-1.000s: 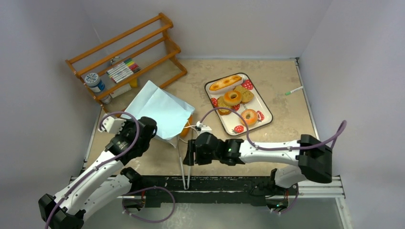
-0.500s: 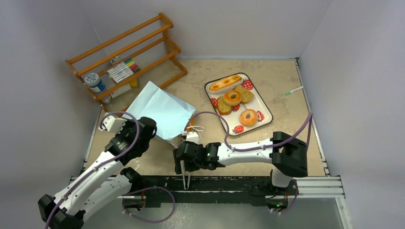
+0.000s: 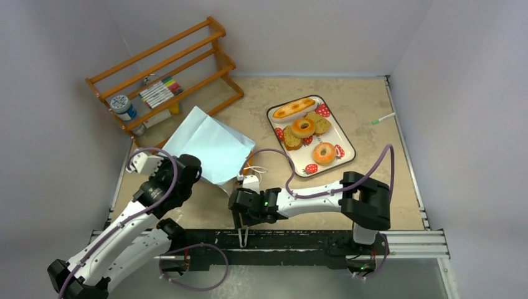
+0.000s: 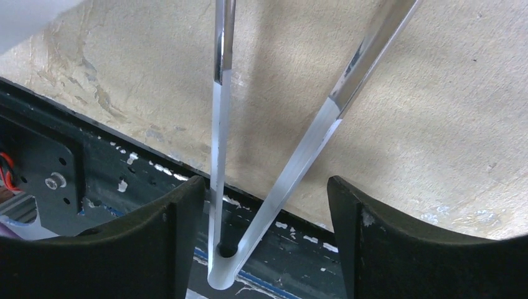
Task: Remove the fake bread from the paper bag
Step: Take out the fake bread from the paper bag.
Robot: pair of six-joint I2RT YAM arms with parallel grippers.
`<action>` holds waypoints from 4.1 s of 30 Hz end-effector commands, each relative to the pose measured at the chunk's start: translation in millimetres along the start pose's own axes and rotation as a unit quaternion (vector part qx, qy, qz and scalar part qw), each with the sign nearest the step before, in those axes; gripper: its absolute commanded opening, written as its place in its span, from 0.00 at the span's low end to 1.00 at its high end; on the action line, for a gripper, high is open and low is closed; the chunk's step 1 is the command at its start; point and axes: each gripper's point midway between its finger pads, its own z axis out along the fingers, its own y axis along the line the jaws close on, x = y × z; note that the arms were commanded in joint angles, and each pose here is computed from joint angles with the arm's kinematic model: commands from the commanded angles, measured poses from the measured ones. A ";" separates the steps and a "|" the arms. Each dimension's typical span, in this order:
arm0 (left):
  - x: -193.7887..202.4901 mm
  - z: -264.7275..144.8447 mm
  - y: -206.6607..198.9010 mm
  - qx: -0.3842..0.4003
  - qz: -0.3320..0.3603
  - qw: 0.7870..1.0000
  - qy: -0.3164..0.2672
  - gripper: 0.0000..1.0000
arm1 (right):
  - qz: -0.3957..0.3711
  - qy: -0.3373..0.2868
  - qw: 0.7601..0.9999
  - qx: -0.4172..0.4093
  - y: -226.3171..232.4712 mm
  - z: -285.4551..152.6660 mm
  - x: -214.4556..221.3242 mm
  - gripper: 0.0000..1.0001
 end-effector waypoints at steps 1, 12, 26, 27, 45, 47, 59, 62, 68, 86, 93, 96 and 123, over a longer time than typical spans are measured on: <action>-4.5 -3.6 -4.0 0.008 -0.012 1.000 0.005 0.00 | -0.016 -0.023 1.000 0.001 7.9 5.1 -10.5 0.72; 0.8 -4.5 3.3 0.009 -0.024 1.000 0.016 0.00 | -0.020 -0.020 1.000 -0.001 2.3 18.0 -17.4 0.48; 0.4 -1.6 2.3 0.005 -0.036 0.999 0.005 0.00 | -0.016 -0.030 0.999 -0.012 -6.0 -17.5 -23.8 0.28; 0.0 -1.1 1.7 0.004 -0.036 0.999 0.003 0.00 | -0.015 -0.030 0.999 -0.015 -6.5 -21.6 -23.9 0.27; 9.0 9.1 -13.7 -0.004 -0.040 0.999 -0.012 0.00 | 0.002 -0.060 0.997 -0.041 -17.8 -73.8 -36.5 0.21; 8.7 9.7 -14.7 -0.005 -0.040 0.999 -0.014 0.00 | 0.005 -0.065 0.997 -0.043 -19.6 -80.4 -37.9 0.20; 10.8 12.5 -19.2 -0.009 -0.034 0.999 -0.019 0.00 | 0.000 -0.067 0.997 -0.032 -30.3 -91.2 -38.3 0.04; 9.9 13.0 -20.4 -0.009 -0.035 0.999 -0.023 0.00 | -0.002 -0.070 0.997 -0.027 -34.1 -94.4 -39.0 0.00; 9.7 15.0 -22.1 -0.013 -0.034 0.999 -0.029 0.00 | -0.003 -0.075 0.997 -0.023 -38.4 -101.5 -40.8 0.00; 12.0 19.0 -23.9 -0.024 -0.043 0.998 -0.035 0.00 | 0.012 -0.104 0.992 -0.064 -38.1 -150.0 -55.3 0.00; 12.5 20.0 -21.6 -0.029 -0.041 0.998 -0.037 0.00 | 0.021 -0.122 0.990 -0.065 -39.2 -165.8 -65.2 0.00; 11.8 20.1 -21.2 -0.031 -0.037 0.998 -0.039 0.00 | 0.026 -0.132 0.989 -0.065 -41.2 -174.7 -70.4 0.00; 9.8 35.8 -2.5 -0.086 -0.044 0.993 -0.061 0.00 | 0.095 -0.145 0.985 -0.024 -88.8 -228.2 -69.8 0.00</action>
